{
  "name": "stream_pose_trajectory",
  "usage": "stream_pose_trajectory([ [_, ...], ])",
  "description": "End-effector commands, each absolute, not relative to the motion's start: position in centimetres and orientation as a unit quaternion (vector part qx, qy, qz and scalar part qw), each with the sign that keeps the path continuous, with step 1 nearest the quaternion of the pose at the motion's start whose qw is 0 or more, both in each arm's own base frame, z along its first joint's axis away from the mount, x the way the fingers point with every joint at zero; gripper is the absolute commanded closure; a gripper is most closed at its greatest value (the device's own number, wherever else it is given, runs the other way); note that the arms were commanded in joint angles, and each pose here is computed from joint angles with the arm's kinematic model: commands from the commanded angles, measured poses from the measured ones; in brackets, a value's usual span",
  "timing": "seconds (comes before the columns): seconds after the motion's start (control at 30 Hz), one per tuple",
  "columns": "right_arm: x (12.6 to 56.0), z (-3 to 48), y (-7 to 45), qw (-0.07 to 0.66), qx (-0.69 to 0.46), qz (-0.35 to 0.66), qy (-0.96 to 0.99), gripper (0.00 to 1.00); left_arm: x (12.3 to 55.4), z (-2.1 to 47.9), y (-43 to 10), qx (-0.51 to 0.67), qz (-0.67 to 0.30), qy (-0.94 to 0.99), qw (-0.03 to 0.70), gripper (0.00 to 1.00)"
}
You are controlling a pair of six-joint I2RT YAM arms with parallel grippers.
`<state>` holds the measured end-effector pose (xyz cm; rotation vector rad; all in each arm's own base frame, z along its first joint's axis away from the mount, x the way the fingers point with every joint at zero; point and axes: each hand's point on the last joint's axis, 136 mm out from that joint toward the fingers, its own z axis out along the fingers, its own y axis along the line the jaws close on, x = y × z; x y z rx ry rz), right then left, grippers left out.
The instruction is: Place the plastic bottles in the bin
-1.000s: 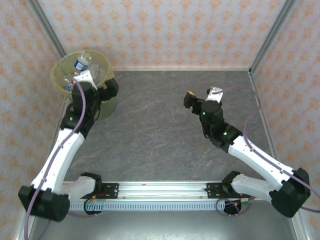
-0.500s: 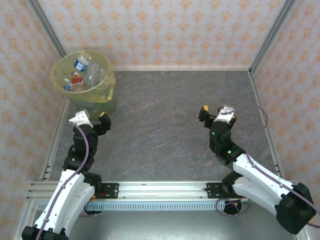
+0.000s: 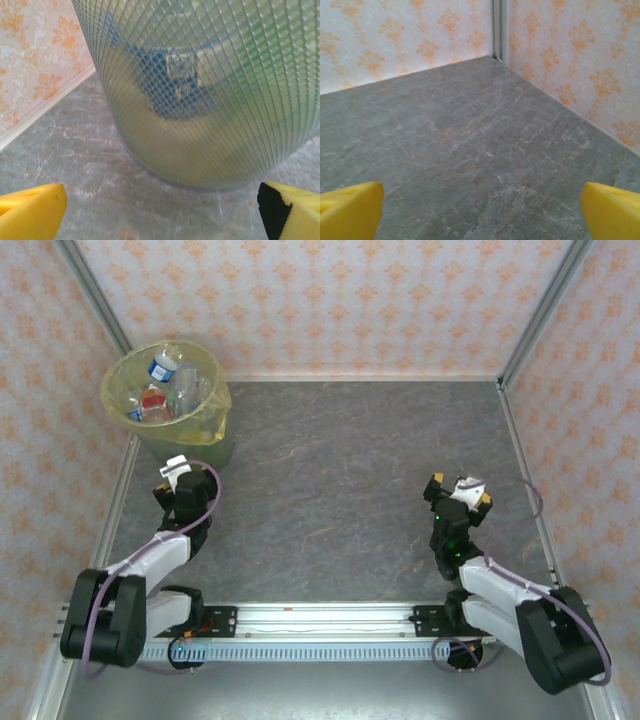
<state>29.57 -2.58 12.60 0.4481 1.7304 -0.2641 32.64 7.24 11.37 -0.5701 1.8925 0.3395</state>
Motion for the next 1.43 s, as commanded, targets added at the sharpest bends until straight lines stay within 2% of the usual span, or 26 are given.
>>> stream_pose_trajectory([
  [0.0, 30.8, 14.7, -2.6, 0.658, 0.206, -0.086, 0.719, 0.00, 34.2, 14.6, 7.8, -0.235, 0.148, 0.734, 0.620, 0.01],
  [0.13, 32.2, 15.5, -2.4, 0.672, 0.191, -0.081, 0.711, 0.00, 35.0, 14.5, 7.8, -0.220, 0.156, 0.725, 0.634, 0.01],
  [0.43, 35.9, 14.6, -1.5, 0.675, 0.132, -0.068, 0.723, 0.00, 36.4, 14.0, 6.2, -0.180, 0.105, 0.716, 0.666, 0.01],
  [0.57, 36.0, 14.1, -1.8, 0.675, 0.134, -0.056, 0.723, 0.00, 35.3, 14.4, 6.2, -0.180, 0.101, 0.691, 0.693, 0.00],
  [0.63, 35.6, 13.9, -1.8, 0.682, 0.128, -0.036, 0.719, 0.00, 35.8, 13.5, 6.2, -0.179, 0.100, 0.712, 0.672, 0.01],
  [0.9, 37.1, 12.5, -2.3, 0.659, 0.133, -0.021, 0.740, 0.00, 35.7, 13.7, 6.2, -0.177, 0.102, 0.706, 0.679, 0.01],
  [1.4, 37.1, 12.5, -2.4, 0.659, 0.134, -0.021, 0.740, 0.00, 35.9, 13.7, 5.6, -0.164, 0.099, 0.709, 0.678, 0.01],
])
